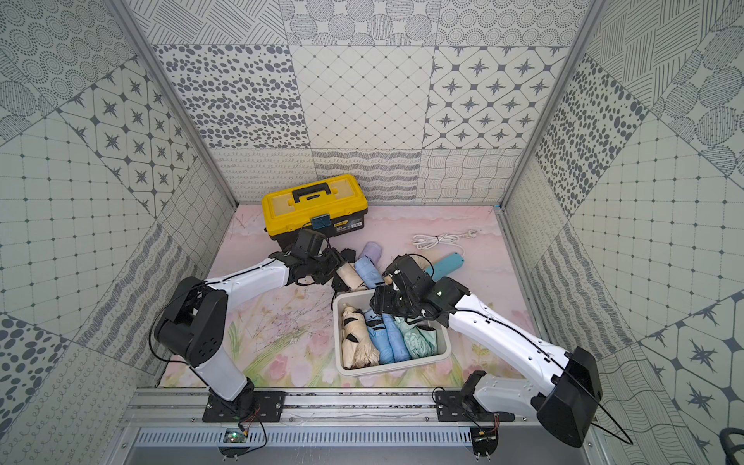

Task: Put the umbrella into the storage box
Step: Pick up the umbrella from the center of the board, then place the umbrella in the storage box, then pick up the umbrella from the center of the board.

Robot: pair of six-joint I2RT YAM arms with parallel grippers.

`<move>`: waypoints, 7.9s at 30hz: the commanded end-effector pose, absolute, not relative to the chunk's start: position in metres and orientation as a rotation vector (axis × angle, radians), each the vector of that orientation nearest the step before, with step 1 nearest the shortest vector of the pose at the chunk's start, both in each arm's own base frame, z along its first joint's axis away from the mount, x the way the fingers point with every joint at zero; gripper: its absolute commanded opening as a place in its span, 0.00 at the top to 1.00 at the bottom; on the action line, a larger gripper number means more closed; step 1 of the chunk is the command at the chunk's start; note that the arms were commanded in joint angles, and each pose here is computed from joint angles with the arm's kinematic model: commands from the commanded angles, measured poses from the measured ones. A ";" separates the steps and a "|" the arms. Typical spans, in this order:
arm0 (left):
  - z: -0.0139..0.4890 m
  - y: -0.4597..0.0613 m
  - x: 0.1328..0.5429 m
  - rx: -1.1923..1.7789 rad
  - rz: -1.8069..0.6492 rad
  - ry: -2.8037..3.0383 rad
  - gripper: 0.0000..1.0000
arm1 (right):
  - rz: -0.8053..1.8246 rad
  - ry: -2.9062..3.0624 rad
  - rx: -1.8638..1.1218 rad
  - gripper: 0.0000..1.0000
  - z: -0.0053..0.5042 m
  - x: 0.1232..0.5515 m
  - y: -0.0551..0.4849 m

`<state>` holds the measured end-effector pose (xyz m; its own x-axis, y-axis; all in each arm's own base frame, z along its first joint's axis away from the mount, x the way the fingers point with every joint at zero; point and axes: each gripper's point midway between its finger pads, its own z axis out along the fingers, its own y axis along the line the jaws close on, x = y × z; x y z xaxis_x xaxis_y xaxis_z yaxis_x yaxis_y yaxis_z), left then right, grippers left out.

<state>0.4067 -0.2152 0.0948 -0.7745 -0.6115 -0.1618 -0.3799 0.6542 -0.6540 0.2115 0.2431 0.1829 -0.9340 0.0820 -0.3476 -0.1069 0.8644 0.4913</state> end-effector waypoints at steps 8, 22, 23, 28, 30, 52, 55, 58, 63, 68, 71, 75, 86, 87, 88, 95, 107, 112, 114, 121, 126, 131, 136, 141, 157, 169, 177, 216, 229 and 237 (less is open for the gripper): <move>0.092 -0.236 0.424 -0.705 -0.990 2.512 0.49 | 0.753 2.623 -0.002 0.29 0.198 0.223 0.242; 0.119 -0.216 0.423 -0.639 -0.897 2.458 0.77 | 0.748 2.590 0.023 0.30 0.205 0.225 0.237; 0.123 -0.210 0.423 -0.644 -0.876 2.442 0.77 | 0.750 2.587 0.024 0.30 0.205 0.226 0.238; 0.154 -0.175 0.425 -0.721 -0.801 2.318 0.78 | 0.791 2.559 0.028 0.30 0.213 0.232 0.246; 0.167 -0.162 0.425 -0.774 -0.797 2.265 0.79 | 0.837 2.518 0.050 0.29 0.222 0.238 0.253; 0.289 -0.118 0.396 -1.229 -1.207 1.629 0.83 | 1.453 1.893 0.738 0.18 0.265 0.290 0.332; 0.294 -0.119 0.399 -1.227 -1.253 1.541 0.83 | 1.531 1.831 0.829 0.17 0.267 0.285 0.341; 0.295 -0.126 0.400 -1.218 -1.302 1.480 0.83 | 1.637 1.755 0.893 0.16 0.281 0.284 0.356; 0.307 -0.133 0.397 -1.169 -1.336 1.396 0.84 | 1.711 1.667 1.010 0.14 0.289 0.290 0.373; 0.315 -0.133 0.392 -1.146 -1.339 1.346 0.83 | 1.744 1.567 1.129 0.14 0.287 0.305 0.380; 0.319 -0.131 0.390 -1.141 -1.337 1.328 0.83 | 1.750 1.525 1.165 0.15 0.289 0.313 0.384; 0.322 -0.129 0.388 -1.132 -1.341 1.310 0.83 | 1.738 1.478 1.214 0.16 0.289 0.321 0.386; 0.330 -0.125 0.382 -1.099 -1.351 1.266 0.84 | 1.702 1.433 1.316 0.25 0.280 0.340 0.393; 0.331 -0.125 0.382 -1.092 -1.352 1.263 0.84 | 1.702 1.429 1.321 0.25 0.280 0.342 0.394; 0.331 -0.125 0.381 -1.091 -1.354 1.258 0.84 | 1.700 1.426 1.327 0.26 0.280 0.344 0.394; 0.332 -0.122 0.379 -1.089 -1.362 1.234 0.84 | 1.691 1.437 1.336 0.30 0.278 0.351 0.406; 0.337 -0.115 0.375 -1.077 -1.324 1.207 0.84 | 1.638 1.431 1.354 0.39 0.271 0.368 0.412; 0.333 -0.112 0.372 -1.092 -1.314 1.206 0.84 | 1.613 1.458 1.337 0.42 0.266 0.371 0.411; 0.328 -0.113 0.374 -1.109 -1.330 1.201 0.84 | 1.605 1.460 1.328 0.51 0.266 0.372 0.410; 0.332 -0.110 0.369 -1.100 -1.327 1.191 0.69 | 1.579 1.452 1.287 0.67 0.276 0.372 0.406; 0.331 -0.105 0.360 -1.084 -1.300 1.206 0.34 | 1.571 1.442 1.267 0.70 0.283 0.372 0.402; 0.324 -0.098 0.343 -1.059 -1.225 1.284 0.22 | 1.511 1.454 1.222 0.70 0.285 0.371 0.382; 0.305 -0.104 0.318 -1.007 -1.145 1.516 0.21 | 1.368 1.564 1.103 0.70 0.275 0.355 0.346; 0.273 -0.117 0.289 -0.934 -1.050 1.836 0.23 | 1.175 1.773 0.890 0.71 0.258 0.327 0.301; 0.203 -0.179 0.217 -0.802 -1.046 2.504 0.34 | 0.902 2.354 0.014 0.69 0.256 0.246 0.238; 0.175 -0.212 0.170 -0.723 -1.037 2.684 0.35 | 0.934 2.677 -0.429 0.69 0.251 0.185 0.245; 0.175 -0.237 0.158 -0.586 -1.092 2.703 0.44 | 0.940 2.780 -0.556 0.69 0.233 0.173 0.251; 0.132 -0.243 0.179 -0.486 -0.845 2.714 0.76 | 0.572 2.888 -0.492 0.40 0.148 0.185 0.260; 0.128 -0.236 0.184 -0.516 -0.807 2.717 0.82 | 0.641 2.884 -0.303 0.58 0.122 0.167 0.259; 0.156 -0.210 0.189 -0.437 -0.734 2.642 0.39 | 0.680 2.579 -0.279 0.38 0.205 0.210 0.255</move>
